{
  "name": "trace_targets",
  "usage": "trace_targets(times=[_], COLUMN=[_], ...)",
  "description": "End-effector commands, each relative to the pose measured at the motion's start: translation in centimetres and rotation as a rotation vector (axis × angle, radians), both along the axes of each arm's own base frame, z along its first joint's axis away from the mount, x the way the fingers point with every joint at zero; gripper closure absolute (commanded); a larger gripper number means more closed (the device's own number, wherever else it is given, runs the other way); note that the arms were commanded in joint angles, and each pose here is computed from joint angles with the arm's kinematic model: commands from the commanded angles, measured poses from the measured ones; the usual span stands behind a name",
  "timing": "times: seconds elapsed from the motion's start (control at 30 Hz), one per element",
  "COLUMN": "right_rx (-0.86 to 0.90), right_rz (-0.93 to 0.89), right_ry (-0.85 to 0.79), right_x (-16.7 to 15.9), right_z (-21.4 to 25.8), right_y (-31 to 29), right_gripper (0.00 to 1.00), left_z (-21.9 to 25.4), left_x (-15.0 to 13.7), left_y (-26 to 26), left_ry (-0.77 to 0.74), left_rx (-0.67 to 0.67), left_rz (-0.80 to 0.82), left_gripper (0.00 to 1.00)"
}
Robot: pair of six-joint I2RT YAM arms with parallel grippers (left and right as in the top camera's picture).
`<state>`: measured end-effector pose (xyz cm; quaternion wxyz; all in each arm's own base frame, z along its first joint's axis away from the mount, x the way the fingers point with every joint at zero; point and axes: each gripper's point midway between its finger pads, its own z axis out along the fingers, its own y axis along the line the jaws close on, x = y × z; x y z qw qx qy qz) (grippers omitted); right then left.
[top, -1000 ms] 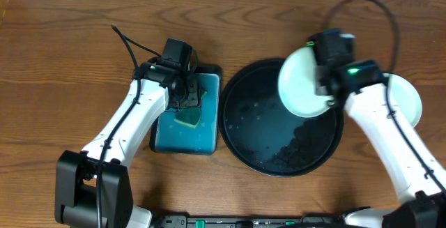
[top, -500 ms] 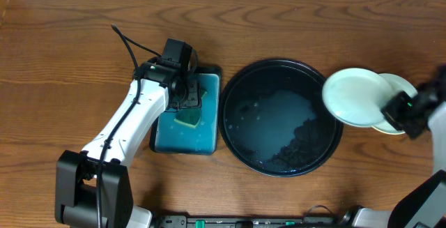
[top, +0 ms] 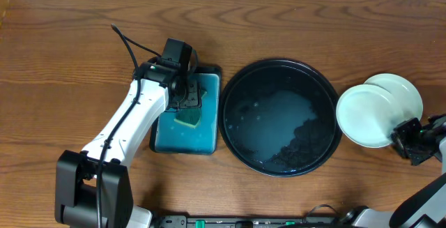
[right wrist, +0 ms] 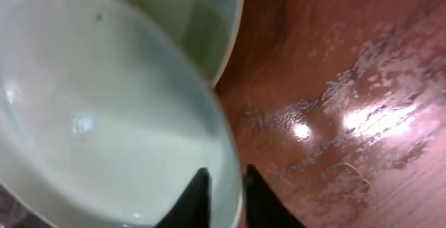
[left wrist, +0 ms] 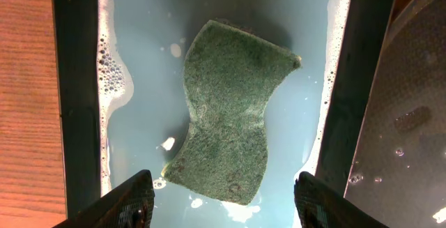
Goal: Clean dirty plates on tray and stack at the side
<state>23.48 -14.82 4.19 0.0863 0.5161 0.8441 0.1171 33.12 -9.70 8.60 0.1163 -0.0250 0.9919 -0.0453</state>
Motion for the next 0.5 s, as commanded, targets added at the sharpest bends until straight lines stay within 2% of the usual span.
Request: trace_targets(times=[0.0, 0.47], right_rx=[0.010, 0.024], right_rz=[-0.008, 0.011], right_ry=[-0.016, -0.022], right_x=[0.1, -0.1], right_z=[0.0, 0.6], right_y=[0.1, 0.6], right_gripper=[0.52, 0.34], left_z=[-0.2, 2.1], left_x=[-0.1, 0.6], left_y=[0.2, 0.5], left_ry=[0.007, -0.071], left_rx=[0.006, -0.015], left_rz=[0.006, 0.019], left_gripper=[0.34, 0.33])
